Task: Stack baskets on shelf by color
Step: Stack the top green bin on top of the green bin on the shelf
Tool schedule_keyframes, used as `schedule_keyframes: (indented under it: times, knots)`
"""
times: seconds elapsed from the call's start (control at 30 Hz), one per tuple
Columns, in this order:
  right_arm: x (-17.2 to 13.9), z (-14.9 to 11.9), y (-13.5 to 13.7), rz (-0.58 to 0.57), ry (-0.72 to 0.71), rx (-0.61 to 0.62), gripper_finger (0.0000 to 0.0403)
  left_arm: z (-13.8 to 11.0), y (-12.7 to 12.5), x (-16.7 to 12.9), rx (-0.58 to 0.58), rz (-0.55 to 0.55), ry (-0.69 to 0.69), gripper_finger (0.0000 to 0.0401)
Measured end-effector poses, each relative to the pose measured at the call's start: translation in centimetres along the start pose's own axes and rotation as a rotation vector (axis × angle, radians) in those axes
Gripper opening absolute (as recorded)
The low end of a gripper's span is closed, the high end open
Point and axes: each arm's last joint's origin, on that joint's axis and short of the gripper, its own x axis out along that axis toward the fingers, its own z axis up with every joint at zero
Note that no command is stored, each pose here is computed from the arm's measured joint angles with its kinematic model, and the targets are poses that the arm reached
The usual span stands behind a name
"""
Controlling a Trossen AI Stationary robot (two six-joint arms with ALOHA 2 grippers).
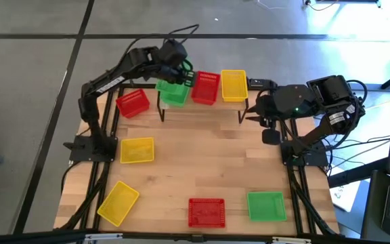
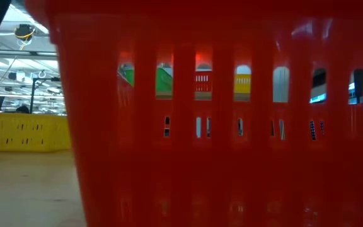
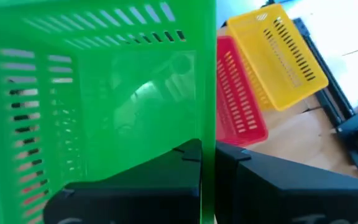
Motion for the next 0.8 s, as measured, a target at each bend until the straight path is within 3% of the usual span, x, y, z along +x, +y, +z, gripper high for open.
schedule_keyframes:
  times: [0.23,0.5,0.8]
  knots:
    - [0.0,0.0,0.0,0.0,0.0,-0.003,0.0087,-0.3,-0.2,2.3,0.001,0.025,0.054,0.0]
    - [0.0,0.0,0.5,0.161,0.003,-0.053,0.0087,-0.7,-0.2,4.3,0.012,0.079,0.105,0.0]
    - [0.0,0.0,0.5,0.164,0.003,-0.053,0.0087,-0.6,0.7,5.8,-0.014,0.141,0.141,0.0]
